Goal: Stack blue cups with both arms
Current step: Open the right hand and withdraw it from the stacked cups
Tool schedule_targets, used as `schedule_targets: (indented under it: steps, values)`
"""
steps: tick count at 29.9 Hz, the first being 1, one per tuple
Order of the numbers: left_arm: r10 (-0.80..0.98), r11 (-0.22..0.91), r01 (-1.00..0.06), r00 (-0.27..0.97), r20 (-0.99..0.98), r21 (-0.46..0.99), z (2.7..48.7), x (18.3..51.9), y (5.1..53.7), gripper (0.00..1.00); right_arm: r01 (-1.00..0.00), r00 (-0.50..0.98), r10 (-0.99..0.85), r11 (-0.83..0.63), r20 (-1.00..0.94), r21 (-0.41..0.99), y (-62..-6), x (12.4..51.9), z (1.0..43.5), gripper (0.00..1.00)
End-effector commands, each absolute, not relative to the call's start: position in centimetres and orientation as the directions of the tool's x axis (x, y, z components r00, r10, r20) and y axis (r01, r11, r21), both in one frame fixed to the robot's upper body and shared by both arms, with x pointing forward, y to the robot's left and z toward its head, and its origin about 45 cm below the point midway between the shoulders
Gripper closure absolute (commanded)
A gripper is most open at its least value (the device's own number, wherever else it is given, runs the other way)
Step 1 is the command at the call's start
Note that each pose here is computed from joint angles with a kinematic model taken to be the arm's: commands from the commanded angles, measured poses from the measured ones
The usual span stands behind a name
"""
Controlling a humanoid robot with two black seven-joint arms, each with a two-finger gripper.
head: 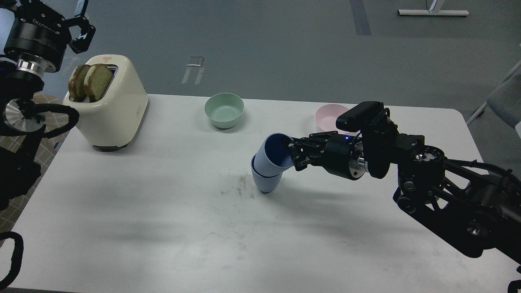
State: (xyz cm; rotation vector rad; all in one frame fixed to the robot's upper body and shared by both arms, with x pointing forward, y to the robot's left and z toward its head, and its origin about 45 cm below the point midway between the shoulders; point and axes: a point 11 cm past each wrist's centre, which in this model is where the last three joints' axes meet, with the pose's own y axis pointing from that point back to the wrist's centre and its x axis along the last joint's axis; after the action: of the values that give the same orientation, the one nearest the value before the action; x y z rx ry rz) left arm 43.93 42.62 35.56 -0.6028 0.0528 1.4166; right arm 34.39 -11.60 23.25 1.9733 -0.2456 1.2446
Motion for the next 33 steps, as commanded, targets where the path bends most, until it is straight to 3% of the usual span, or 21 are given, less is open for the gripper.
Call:
schedule_targets:
  steps: [1,6,14,17,20,21,22,28,30,33]
  values:
    - [0.906,0.033,-0.932,0.181,-0.384,-0.360,35.5,44.0,42.5,0.02,-0.528,0.504,0.229,-0.681,0.833,0.507,-11.6,34.3,23.2,0.85]
    - [0.906,0.032,-0.933,0.179,-0.384,-0.359,35.5,44.0,42.6,0.02,-0.528,0.505,0.229,-0.681,0.832,0.507,-11.6,34.3,23.2,0.75]
    - [0.905,0.035,-0.933,0.182,-0.384,-0.359,35.4,44.0,42.5,0.02,-0.528,0.507,0.225,-0.682,0.832,0.506,-11.6,34.3,23.2,0.73]
    - [0.905,0.036,-0.932,0.183,-0.384,-0.360,35.5,44.0,42.4,0.02,-0.530,0.506,0.217,-0.685,0.835,0.499,-11.5,34.4,23.3,0.68]
    - [0.905,0.034,-0.932,0.182,-0.385,-0.361,35.6,44.0,42.5,0.02,-0.547,0.499,0.180,-0.693,0.848,0.469,-11.6,35.0,24.3,0.37]
    - [0.906,0.034,-0.932,0.181,-0.384,-0.361,35.6,44.0,42.6,0.02,-0.570,0.490,0.124,-0.703,0.863,0.425,-11.6,35.8,25.7,0.13]
    - [0.906,0.033,-0.932,0.181,-0.382,-0.362,35.6,43.9,42.6,0.02,-0.600,0.474,0.053,-0.711,0.879,0.366,-11.6,36.6,27.5,0.01]
    - [0.909,0.032,-0.933,0.176,-0.377,-0.358,35.6,43.8,42.9,0.02,-0.689,0.452,-0.301,-0.716,0.840,0.114,-13.0,39.7,34.1,0.00]
    - [0.910,0.033,-0.934,0.175,-0.376,-0.356,35.5,43.8,42.9,0.02,-0.740,0.446,-0.498,-0.673,0.744,-0.007,-16.0,41.6,36.9,0.00]
    - [0.910,0.033,-0.935,0.175,-0.376,-0.353,35.4,43.8,42.9,0.02,-0.769,0.450,-0.639,-0.633,0.624,-0.093,-18.4,42.8,38.2,0.00]
